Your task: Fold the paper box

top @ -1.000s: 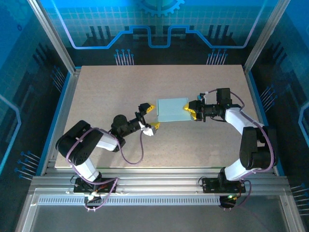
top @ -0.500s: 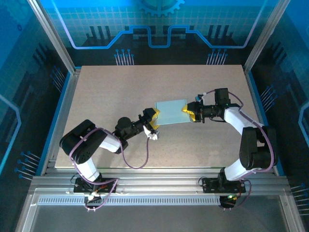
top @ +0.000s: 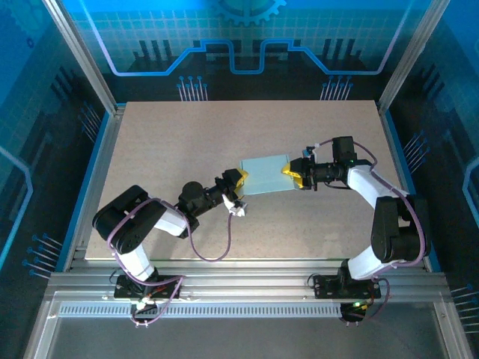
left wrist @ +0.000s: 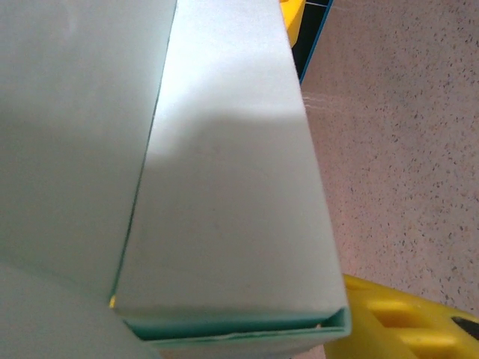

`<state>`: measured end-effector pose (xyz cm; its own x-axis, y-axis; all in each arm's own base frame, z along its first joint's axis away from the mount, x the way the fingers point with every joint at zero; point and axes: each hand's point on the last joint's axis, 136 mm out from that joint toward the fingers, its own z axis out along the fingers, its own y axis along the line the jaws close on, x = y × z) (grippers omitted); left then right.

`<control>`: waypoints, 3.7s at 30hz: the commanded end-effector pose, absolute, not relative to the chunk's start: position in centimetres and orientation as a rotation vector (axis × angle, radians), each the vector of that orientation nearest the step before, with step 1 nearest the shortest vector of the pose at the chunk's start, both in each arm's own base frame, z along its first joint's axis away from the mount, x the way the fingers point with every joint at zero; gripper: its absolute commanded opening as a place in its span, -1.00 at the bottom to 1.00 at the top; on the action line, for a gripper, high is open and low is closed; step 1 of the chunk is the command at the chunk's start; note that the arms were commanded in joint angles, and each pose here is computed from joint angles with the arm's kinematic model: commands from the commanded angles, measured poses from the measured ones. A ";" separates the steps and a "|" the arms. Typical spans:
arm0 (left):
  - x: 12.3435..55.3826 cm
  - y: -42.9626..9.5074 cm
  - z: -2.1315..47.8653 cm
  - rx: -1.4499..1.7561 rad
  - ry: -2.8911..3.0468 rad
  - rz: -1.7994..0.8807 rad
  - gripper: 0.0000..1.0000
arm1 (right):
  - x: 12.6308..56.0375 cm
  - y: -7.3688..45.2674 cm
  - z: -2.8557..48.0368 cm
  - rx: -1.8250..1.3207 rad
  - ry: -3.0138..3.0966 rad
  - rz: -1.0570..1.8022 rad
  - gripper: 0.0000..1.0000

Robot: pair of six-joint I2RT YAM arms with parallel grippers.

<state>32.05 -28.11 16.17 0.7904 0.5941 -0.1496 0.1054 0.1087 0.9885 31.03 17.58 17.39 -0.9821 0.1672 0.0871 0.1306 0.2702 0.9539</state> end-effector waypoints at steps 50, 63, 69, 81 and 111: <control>27.3 -26.9 10.2 1.310 1.383 -0.592 -0.62 | 25.7 14.8 22.6 -0.827 2.284 0.248 0.62; 27.9 -26.6 10.3 1.302 1.460 -0.701 -0.67 | 28.1 17.6 20.8 -0.910 2.389 0.244 0.00; 28.0 -26.6 10.0 1.298 1.482 -0.713 -0.66 | 28.7 18.2 19.7 -0.944 2.438 0.253 -0.04; 28.2 -26.5 9.9 1.294 1.483 -0.710 -0.65 | 29.0 18.8 18.0 -0.971 2.498 0.270 -0.58; 28.8 -26.4 10.0 1.261 1.462 -0.668 -0.05 | 29.1 18.4 17.8 -0.892 2.488 0.245 -1.00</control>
